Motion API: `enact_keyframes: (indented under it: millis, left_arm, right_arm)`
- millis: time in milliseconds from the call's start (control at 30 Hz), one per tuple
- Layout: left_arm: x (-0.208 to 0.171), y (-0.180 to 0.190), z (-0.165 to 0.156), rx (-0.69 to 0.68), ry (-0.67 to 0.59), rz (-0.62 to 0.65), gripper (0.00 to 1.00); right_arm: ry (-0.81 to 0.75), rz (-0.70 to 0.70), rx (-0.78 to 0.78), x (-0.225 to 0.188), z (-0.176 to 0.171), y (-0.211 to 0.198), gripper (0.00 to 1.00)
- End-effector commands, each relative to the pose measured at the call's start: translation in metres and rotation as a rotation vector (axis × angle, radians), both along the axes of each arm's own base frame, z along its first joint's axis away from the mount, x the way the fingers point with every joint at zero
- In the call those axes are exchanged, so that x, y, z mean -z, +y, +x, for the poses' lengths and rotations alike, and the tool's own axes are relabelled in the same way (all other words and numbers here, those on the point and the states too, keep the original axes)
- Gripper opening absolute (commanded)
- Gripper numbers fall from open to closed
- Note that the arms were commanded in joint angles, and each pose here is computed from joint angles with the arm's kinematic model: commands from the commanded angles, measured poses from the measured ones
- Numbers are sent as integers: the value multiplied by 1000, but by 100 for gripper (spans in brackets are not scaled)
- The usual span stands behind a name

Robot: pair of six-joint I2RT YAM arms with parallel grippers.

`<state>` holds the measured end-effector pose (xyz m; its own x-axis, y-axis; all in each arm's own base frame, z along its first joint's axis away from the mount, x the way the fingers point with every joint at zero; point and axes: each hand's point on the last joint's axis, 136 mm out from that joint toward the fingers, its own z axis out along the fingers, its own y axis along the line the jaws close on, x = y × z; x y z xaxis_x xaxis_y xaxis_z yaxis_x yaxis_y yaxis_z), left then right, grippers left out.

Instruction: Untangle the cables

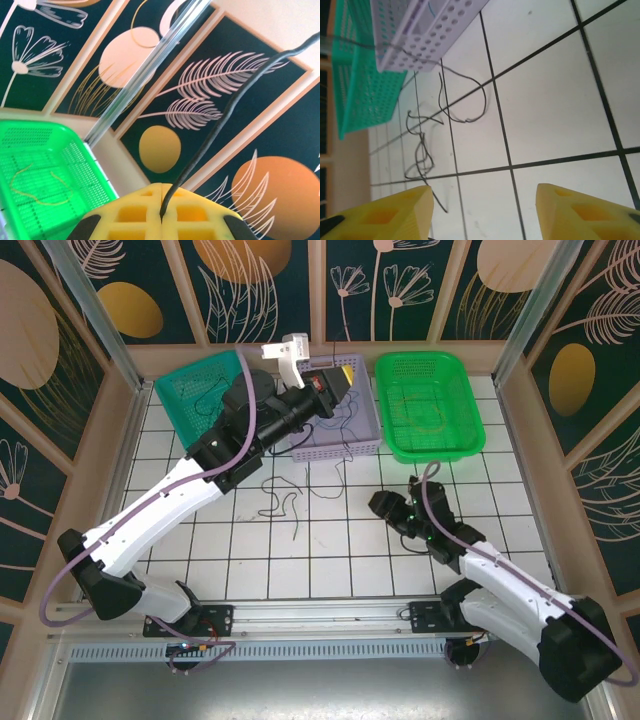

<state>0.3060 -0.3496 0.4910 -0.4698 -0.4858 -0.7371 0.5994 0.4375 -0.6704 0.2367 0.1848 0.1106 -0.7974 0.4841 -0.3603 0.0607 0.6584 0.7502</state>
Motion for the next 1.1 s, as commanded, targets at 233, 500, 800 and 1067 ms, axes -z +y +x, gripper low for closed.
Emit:
enact_keyframes:
  millis: [233, 500, 800, 1067]
  left_arm:
    - [-72, 15, -22, 49, -87, -154, 0]
    - [-90, 18, -25, 44, -104, -144, 0]
    - [-97, 30, -20, 12, -110, -142, 0]
    - [-107, 49, -16, -38, -129, -138, 0]
  right_arm:
    - [-266, -141, -169, -10, 37, 54, 65]
    - [-358, -203, -255, -11, 58, 94, 67]
    - [-364, -175, -284, -7, 47, 113, 63]
    - [-354, -271, -265, 2, 61, 113, 28]
